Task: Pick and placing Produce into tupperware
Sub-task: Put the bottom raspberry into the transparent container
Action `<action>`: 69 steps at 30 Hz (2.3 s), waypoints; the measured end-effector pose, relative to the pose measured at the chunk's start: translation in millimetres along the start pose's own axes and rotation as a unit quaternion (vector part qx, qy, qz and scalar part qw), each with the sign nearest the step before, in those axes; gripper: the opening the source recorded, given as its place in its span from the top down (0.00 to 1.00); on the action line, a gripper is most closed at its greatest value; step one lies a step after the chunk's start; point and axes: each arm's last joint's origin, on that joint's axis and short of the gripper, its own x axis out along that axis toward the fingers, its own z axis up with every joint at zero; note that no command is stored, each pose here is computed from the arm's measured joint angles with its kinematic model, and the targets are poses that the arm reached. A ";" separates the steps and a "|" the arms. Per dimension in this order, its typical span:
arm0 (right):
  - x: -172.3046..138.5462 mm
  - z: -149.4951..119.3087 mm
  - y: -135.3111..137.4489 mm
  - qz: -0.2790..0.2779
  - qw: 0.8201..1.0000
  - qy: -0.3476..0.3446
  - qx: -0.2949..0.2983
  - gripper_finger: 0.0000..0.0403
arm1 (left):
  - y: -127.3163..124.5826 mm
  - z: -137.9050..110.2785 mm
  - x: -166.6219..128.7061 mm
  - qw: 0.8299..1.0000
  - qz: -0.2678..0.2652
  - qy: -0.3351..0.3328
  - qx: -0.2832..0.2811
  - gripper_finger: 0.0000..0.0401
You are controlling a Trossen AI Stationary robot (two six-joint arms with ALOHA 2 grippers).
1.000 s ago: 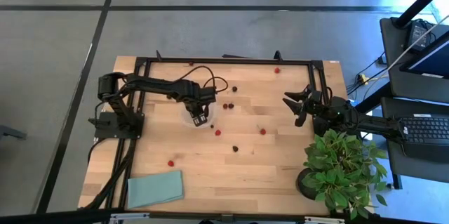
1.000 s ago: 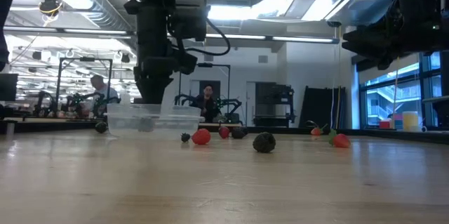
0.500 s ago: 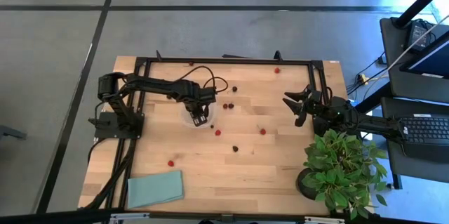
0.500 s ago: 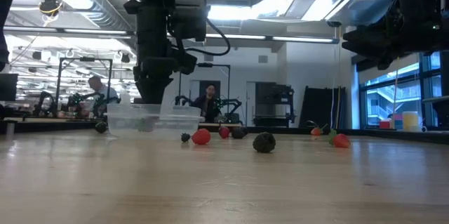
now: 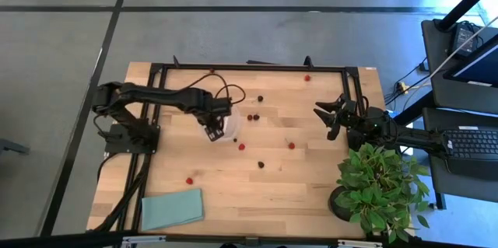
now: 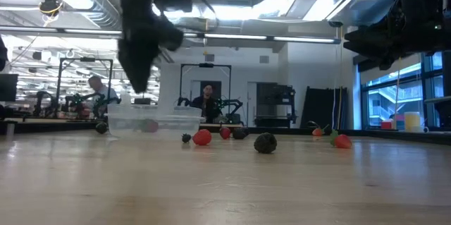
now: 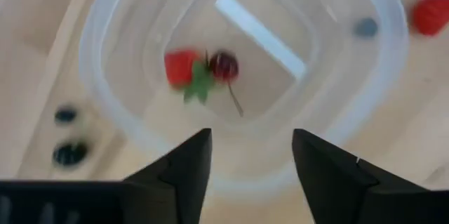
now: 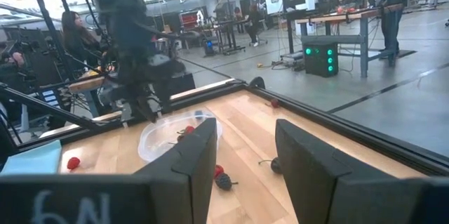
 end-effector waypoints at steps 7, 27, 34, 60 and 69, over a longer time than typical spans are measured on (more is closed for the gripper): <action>0.0 0.2 0.0 0.000 1.000 -0.001 -0.001 0.63 | -30.4 -37.8 -17.9 0.999 0.021 0.022 -0.023 0.52; 0.0 -2.7 -0.5 -0.003 0.999 0.014 0.050 0.63 | -111.7 -138.6 -0.9 0.990 -0.027 0.012 0.140 0.53; 0.0 -2.6 -0.5 -0.003 0.999 0.013 0.050 0.63 | -111.4 -164.1 18.3 0.980 -0.057 0.064 0.179 0.53; -0.1 -3.7 -0.7 -0.004 0.999 0.019 0.049 0.63 | -126.9 -170.2 37.0 0.973 -0.058 0.051 0.216 0.53; -0.1 -3.7 -0.7 -0.005 0.998 0.019 0.060 0.63 | -131.1 -171.2 52.0 0.974 -0.032 0.060 0.215 0.53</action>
